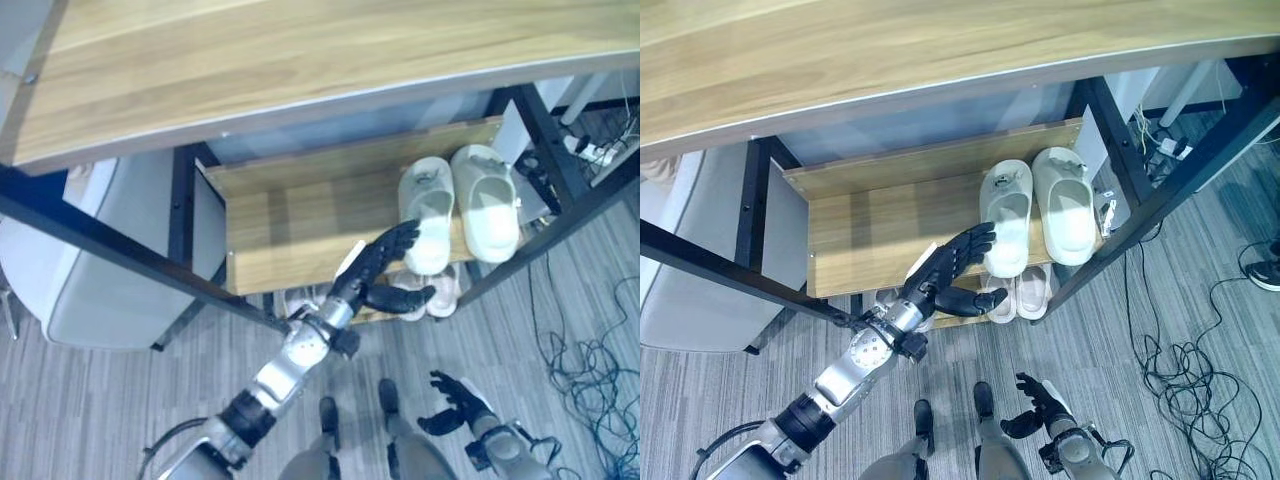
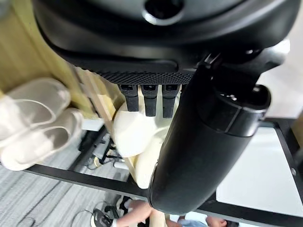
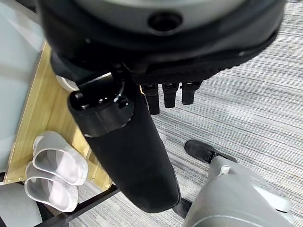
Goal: Arrange the slippers neatly on the shoe rack.
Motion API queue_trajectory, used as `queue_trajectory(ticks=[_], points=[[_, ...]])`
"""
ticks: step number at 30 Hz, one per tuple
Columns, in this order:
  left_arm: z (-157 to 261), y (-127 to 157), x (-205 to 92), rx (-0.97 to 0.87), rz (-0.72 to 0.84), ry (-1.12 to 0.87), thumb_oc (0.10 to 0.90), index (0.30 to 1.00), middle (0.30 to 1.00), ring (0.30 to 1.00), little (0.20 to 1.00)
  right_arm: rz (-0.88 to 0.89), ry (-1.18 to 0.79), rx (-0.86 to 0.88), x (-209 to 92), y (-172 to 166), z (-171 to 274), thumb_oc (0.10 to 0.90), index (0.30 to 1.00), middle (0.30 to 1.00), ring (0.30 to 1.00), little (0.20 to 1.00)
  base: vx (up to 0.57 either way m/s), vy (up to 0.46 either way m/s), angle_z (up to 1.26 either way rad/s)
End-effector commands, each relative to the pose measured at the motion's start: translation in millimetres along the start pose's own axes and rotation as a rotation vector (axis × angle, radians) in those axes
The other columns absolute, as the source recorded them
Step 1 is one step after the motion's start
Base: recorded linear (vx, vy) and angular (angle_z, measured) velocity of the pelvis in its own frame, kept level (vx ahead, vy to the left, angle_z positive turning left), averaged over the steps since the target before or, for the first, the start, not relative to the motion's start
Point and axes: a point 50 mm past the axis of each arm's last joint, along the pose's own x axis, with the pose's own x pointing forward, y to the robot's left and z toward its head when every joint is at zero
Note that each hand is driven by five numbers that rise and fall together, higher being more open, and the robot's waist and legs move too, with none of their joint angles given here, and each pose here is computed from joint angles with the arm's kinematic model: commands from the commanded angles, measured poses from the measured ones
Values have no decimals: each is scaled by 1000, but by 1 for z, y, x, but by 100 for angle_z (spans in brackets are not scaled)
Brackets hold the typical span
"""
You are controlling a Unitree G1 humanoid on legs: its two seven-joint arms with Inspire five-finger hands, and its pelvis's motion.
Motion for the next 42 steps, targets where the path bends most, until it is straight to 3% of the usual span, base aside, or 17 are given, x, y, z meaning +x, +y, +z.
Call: queue_trajectory(ticks=[1,12,21,42], points=[[48,-18,34,-50,-36,-233,800,900,900,900,900,-17,-75,-1,-4,-7,8,800,900,900,900,900,14,-1,-6],[54,-8,38,-40,4,-251,800,900,900,900,900,-21,-64,1,-5,-7,4,800,900,900,900,900,3,0,-3],[53,30,19,29,114,-260,800,900,900,900,900,-19,-36,13,-8,-4,-5,800,900,900,900,900,0,0,0],[20,25,26,28,143,-112,800,900,900,900,900,-6,-43,4,-5,-1,1,800,900,900,900,900,0,-4,1]])
